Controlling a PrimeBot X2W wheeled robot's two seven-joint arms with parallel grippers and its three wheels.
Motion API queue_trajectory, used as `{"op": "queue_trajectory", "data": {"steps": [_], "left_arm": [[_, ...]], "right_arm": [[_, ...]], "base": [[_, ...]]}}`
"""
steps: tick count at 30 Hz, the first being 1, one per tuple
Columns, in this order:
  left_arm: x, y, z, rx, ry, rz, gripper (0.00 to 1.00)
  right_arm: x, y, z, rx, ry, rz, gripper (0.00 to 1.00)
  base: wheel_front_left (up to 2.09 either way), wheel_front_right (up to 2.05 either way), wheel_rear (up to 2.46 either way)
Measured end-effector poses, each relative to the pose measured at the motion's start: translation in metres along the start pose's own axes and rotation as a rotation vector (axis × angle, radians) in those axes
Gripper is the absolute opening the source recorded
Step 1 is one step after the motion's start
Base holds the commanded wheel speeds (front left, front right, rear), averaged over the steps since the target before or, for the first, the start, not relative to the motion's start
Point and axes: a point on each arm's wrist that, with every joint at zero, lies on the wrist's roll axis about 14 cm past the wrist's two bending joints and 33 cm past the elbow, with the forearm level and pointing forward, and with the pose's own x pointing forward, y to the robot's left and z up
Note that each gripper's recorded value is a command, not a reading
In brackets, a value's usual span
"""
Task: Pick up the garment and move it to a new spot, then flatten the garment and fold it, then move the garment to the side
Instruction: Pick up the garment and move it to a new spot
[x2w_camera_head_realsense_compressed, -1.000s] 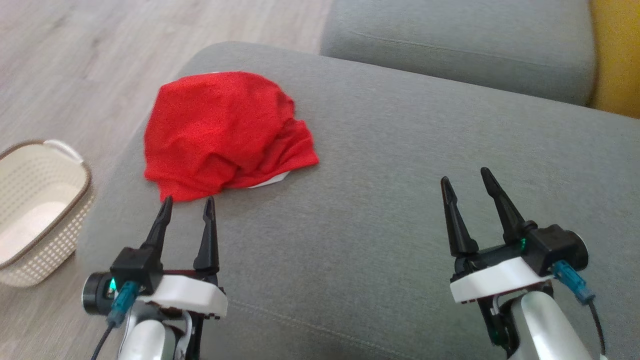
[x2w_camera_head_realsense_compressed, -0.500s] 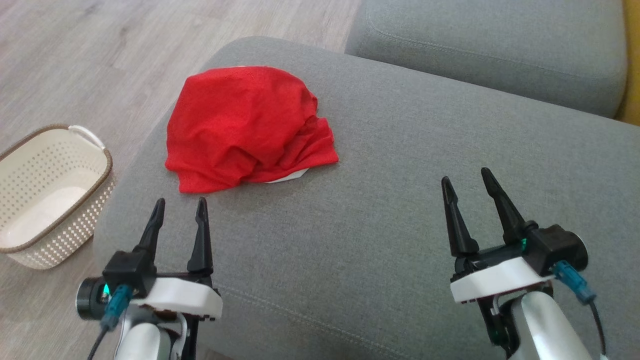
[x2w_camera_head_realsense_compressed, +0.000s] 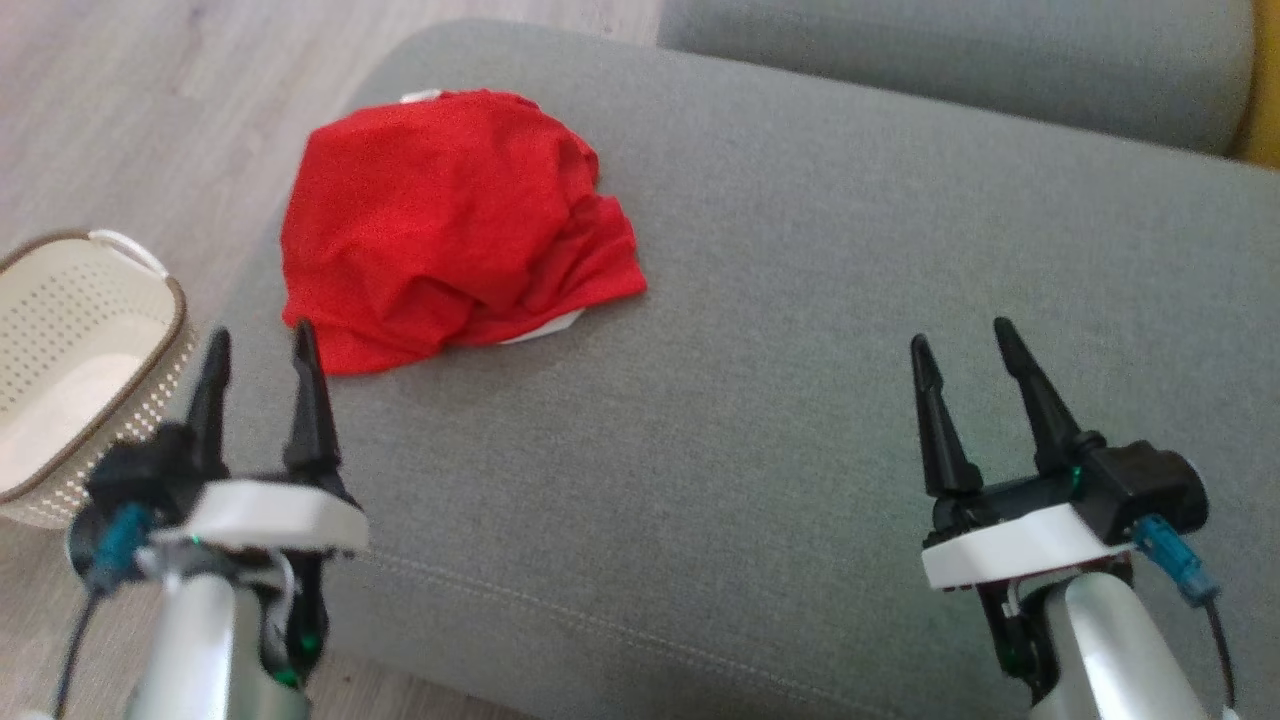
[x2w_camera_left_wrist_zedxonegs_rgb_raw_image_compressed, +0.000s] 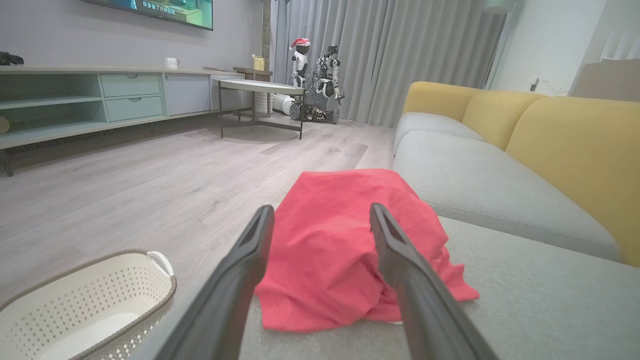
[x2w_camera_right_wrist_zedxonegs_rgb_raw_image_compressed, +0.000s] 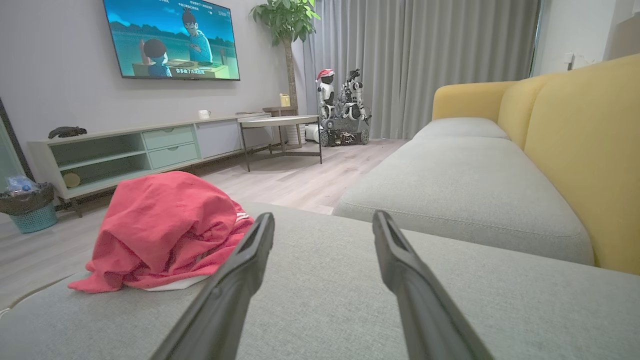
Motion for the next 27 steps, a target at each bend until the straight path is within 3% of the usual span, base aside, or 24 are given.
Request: {"op": "queue_trajectory", "data": {"steps": [15,27], "left_arm": [[0.101,0.007,-0.053,0.005,0.247,-0.027,1.00],[0.131,-0.014,-0.115,0.050,0.464,-0.088,1.00]], "right_arm": [[0.013,-0.048,-0.018,-0.022,0.022,-0.096,1.00],[-0.001,-0.078,-0.035,-0.028,0.069,-0.176,1.00]], "base": [[0.00,0.00,0.00],[0.00,0.00,0.00]]}}
